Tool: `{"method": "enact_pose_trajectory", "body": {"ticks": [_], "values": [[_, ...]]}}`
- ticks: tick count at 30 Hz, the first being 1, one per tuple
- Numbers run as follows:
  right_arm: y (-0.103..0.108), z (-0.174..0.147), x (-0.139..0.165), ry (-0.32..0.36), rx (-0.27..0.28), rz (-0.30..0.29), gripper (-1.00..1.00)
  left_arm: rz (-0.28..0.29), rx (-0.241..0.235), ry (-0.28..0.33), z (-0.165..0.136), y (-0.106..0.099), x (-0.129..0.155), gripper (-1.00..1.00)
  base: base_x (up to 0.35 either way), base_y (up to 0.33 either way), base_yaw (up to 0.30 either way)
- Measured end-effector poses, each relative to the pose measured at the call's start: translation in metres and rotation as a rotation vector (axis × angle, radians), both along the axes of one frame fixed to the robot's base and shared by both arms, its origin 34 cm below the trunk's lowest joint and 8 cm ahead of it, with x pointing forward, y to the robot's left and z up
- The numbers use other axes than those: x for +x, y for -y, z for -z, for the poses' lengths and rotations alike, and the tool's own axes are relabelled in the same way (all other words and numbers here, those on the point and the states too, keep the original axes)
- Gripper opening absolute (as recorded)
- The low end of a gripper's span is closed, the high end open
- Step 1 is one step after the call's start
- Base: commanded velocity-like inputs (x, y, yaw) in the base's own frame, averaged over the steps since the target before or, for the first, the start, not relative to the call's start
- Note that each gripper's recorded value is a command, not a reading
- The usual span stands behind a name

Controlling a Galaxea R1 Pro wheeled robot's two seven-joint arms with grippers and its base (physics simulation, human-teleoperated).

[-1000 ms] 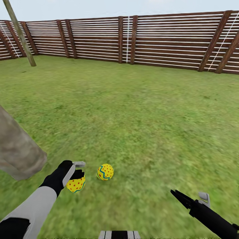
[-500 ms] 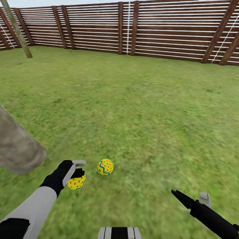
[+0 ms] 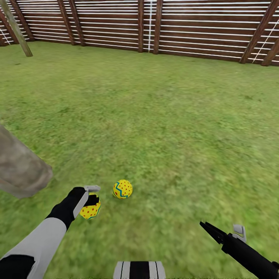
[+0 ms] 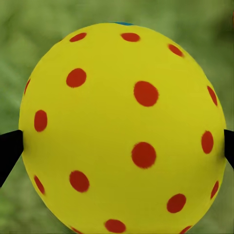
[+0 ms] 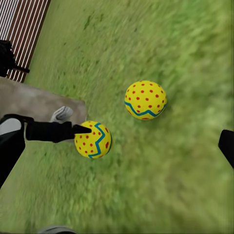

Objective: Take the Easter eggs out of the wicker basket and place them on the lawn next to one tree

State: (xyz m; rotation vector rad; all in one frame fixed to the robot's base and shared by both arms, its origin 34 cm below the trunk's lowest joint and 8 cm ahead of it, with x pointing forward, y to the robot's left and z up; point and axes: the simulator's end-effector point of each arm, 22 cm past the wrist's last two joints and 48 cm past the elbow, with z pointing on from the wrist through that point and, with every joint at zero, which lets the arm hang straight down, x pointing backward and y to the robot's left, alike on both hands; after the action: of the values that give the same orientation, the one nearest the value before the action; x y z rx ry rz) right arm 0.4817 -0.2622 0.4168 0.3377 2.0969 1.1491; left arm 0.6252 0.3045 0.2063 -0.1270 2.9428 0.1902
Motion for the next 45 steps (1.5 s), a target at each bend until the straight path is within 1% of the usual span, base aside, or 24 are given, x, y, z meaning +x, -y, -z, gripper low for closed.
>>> {"method": "enact_pose_trajectory", "body": {"ticks": [3, 7, 10, 23, 32, 41, 45], "values": [[0.0, 0.005, -0.001, -0.012, -0.001, 0.0, 1.0, 0.0, 0.0, 0.013, 0.003, 0.0, 0.004, -1.0, 0.0, 0.0, 0.0], [0.0, 0.012, -0.002, -0.026, -0.001, 0.0, 1.0, 0.008, -0.005, 0.061, -0.004, 0.004, 0.022, -1.0, 0.0, 0.0, 0.0], [0.0, 0.017, -0.003, -0.038, -0.002, 0.0, 1.0, 0.01, -0.007, 0.066, -0.001, 0.005, 0.024, -1.0, 0.0, 0.0, 0.0], [0.0, 0.039, -0.009, -0.092, -0.001, 0.0, 1.0, 0.011, -0.006, 0.017, 0.029, 0.005, 0.01, -1.0, 0.0, 0.0, 0.0], [0.0, 0.054, -0.014, -0.128, -0.002, 0.0, 1.0, 0.013, -0.007, 0.014, 0.044, 0.006, 0.008, -1.0, 0.0, 0.0, 0.0], [0.0, 0.069, -0.019, -0.165, -0.001, 0.0, 1.0, 0.013, -0.007, -0.02, 0.064, 0.006, -0.003, -1.0, 0.0, 0.0, 0.0], [0.0, 0.076, -0.021, -0.181, -0.001, 0.0, 1.0, 0.022, 0.002, -0.011, 0.066, 0.006, 0.001, -1.0, 0.0, 0.0, 0.0]]}}
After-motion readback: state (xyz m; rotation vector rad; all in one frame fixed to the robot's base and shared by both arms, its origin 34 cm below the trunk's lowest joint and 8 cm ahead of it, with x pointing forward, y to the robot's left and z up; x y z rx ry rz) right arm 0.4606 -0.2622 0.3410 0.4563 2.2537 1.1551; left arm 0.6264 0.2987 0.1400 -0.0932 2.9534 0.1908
